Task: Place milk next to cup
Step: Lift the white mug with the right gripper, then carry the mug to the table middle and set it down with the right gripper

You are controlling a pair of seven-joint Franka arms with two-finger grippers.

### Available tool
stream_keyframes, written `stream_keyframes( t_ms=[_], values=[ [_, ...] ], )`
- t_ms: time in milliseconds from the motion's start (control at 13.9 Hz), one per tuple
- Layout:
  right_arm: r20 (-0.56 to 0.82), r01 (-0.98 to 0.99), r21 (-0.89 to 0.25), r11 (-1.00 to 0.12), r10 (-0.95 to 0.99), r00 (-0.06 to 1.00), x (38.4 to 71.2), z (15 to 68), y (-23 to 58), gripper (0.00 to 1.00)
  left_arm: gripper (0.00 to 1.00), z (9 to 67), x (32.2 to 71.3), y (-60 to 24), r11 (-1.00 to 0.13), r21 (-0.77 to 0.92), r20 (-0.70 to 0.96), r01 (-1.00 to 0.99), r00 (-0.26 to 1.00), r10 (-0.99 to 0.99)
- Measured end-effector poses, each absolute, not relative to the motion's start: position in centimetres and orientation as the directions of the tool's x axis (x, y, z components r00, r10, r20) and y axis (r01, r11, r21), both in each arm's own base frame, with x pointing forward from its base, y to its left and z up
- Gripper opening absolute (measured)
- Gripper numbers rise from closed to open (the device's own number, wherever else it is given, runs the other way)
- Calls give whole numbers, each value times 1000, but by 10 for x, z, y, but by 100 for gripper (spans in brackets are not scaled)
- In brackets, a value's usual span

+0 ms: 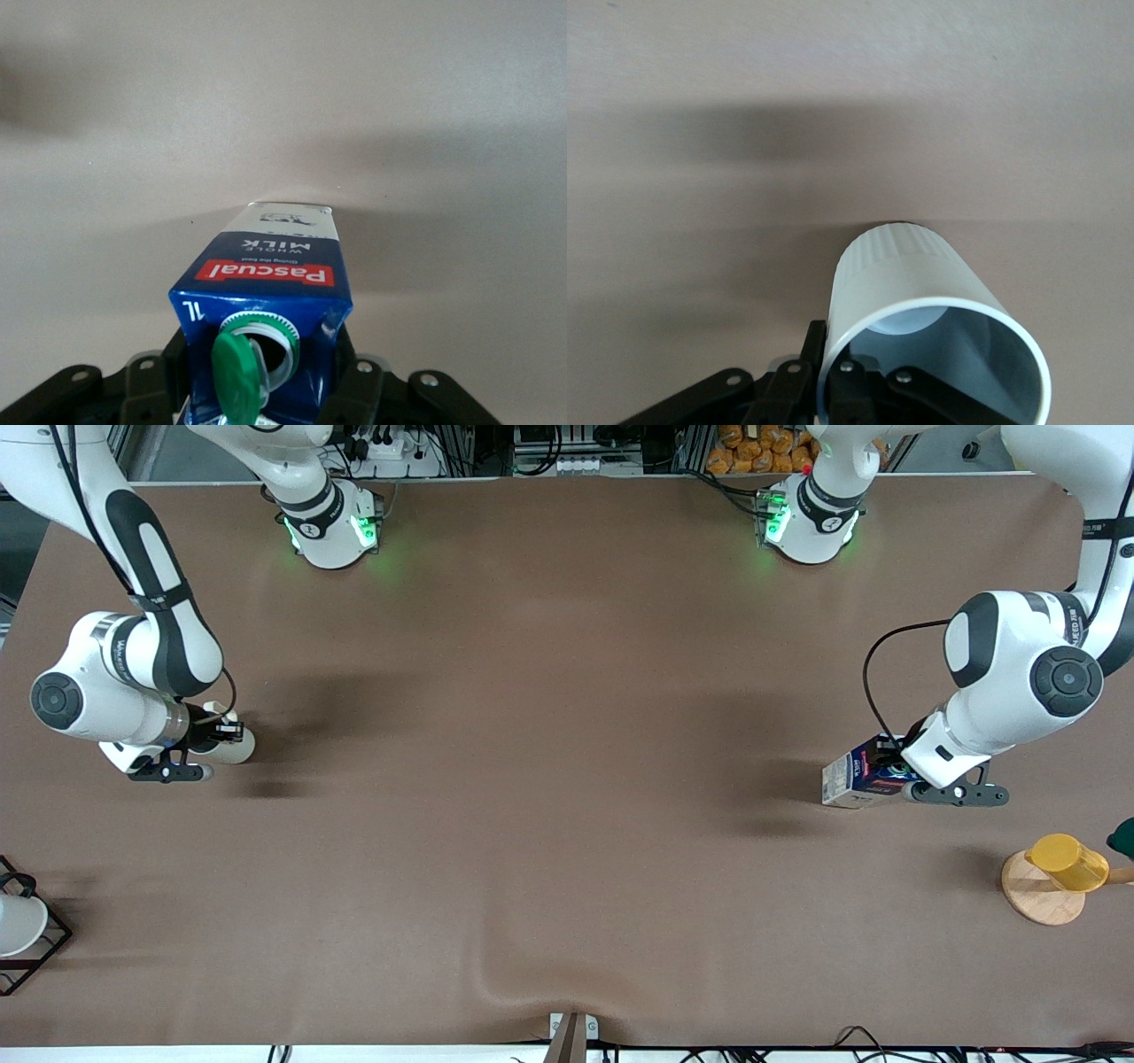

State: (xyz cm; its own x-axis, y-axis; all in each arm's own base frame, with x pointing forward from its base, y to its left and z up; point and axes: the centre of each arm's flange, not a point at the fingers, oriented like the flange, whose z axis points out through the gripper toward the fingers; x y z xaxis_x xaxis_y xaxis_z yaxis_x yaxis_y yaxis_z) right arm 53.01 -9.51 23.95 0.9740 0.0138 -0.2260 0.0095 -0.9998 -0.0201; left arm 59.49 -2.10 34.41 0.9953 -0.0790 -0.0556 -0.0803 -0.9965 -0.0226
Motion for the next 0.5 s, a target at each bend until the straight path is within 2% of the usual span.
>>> stream_keyframes(
  t_ms=[287,503],
  values=[
    [-241,55,-15,-998,57,969,553,304,-43,5,61,349,598,-23,-996,-23,-42,-82,996,-81],
    [-214,-7,18,-1000,-10,977,564,350,33,5,60,352,600,-22,-996,-23,-35,-82,996,-82]
  ],
)
